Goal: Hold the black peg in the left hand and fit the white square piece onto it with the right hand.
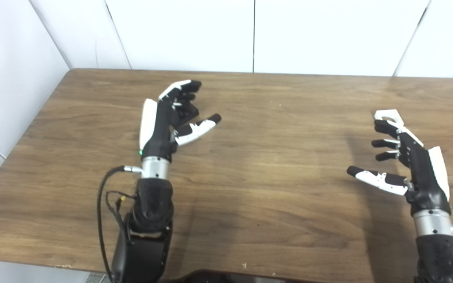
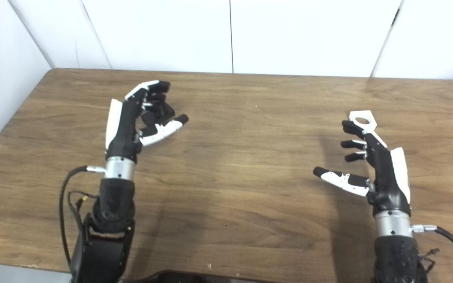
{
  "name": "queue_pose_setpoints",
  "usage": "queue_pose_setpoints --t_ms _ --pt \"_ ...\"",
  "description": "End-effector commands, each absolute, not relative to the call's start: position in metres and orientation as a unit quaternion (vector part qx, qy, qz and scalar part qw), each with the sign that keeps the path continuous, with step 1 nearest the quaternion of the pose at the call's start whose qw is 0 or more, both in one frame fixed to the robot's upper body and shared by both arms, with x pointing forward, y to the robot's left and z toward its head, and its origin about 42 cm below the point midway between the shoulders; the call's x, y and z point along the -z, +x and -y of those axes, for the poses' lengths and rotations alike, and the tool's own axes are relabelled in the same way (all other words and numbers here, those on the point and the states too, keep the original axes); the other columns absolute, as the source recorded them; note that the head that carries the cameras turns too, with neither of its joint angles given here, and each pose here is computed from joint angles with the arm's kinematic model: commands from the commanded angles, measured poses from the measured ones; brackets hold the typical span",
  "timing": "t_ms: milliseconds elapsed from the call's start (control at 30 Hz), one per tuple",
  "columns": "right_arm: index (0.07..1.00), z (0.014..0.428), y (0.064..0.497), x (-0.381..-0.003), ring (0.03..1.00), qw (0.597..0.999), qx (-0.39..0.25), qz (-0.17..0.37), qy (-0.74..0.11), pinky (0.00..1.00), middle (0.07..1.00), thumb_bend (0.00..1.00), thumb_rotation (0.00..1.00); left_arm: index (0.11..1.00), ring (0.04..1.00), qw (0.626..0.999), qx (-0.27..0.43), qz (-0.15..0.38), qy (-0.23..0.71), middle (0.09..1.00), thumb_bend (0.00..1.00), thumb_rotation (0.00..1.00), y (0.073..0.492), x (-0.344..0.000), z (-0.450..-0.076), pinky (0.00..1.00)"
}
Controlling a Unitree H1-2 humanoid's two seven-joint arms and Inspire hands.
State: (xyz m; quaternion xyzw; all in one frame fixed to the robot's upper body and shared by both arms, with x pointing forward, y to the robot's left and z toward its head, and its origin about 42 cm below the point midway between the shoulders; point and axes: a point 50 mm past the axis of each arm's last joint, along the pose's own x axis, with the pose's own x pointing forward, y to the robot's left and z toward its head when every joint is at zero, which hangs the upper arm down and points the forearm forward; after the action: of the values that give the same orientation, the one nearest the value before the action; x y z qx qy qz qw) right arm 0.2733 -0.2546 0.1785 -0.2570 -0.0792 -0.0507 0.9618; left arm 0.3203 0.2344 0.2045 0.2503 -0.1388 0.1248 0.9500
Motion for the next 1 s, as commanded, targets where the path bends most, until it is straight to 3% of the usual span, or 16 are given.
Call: queue_pose_setpoints --t_ms 0,533,700,833,967 --pt "0.783 0.253 0.278 -0.195 0.686 0.958 0.053 0.119 -0.255 0.54 0.802 0.71 0.00 0.697 0.734 0.932 -0.150 0.169 0.285 0.742 0.71 0.21 0.332 -0.227 -0.244 0.65" --pt "0.785 0.255 0.273 -0.194 0.698 0.958 0.046 0.117 -0.257 0.55 0.809 0.69 0.00 0.711 0.781 0.881 -0.196 0.143 0.406 0.806 0.73 0.22 0.361 -0.247 -0.278 0.62" --pt "0.780 0.254 0.272 -0.197 0.694 0.959 0.050 0.114 -0.255 0.55 0.809 0.69 0.00 0.728 0.838 0.865 -0.200 0.125 0.444 0.854 0.75 0.28 0.372 -0.249 -0.284 0.67" --pt "0.773 0.253 0.272 -0.197 0.688 0.958 0.048 0.117 -0.257 0.54 0.796 0.71 0.00 0.737 0.864 0.860 -0.195 0.108 0.459 0.883 0.78 0.28 0.381 -0.246 -0.287 0.68" --pt "0.777 0.253 0.271 -0.197 0.690 0.959 0.048 0.114 -0.255 0.55 0.799 0.73 0.00 0.752 0.902 0.854 -0.192 0.083 0.476 0.912 0.80 0.31 0.391 -0.242 -0.291 0.76"
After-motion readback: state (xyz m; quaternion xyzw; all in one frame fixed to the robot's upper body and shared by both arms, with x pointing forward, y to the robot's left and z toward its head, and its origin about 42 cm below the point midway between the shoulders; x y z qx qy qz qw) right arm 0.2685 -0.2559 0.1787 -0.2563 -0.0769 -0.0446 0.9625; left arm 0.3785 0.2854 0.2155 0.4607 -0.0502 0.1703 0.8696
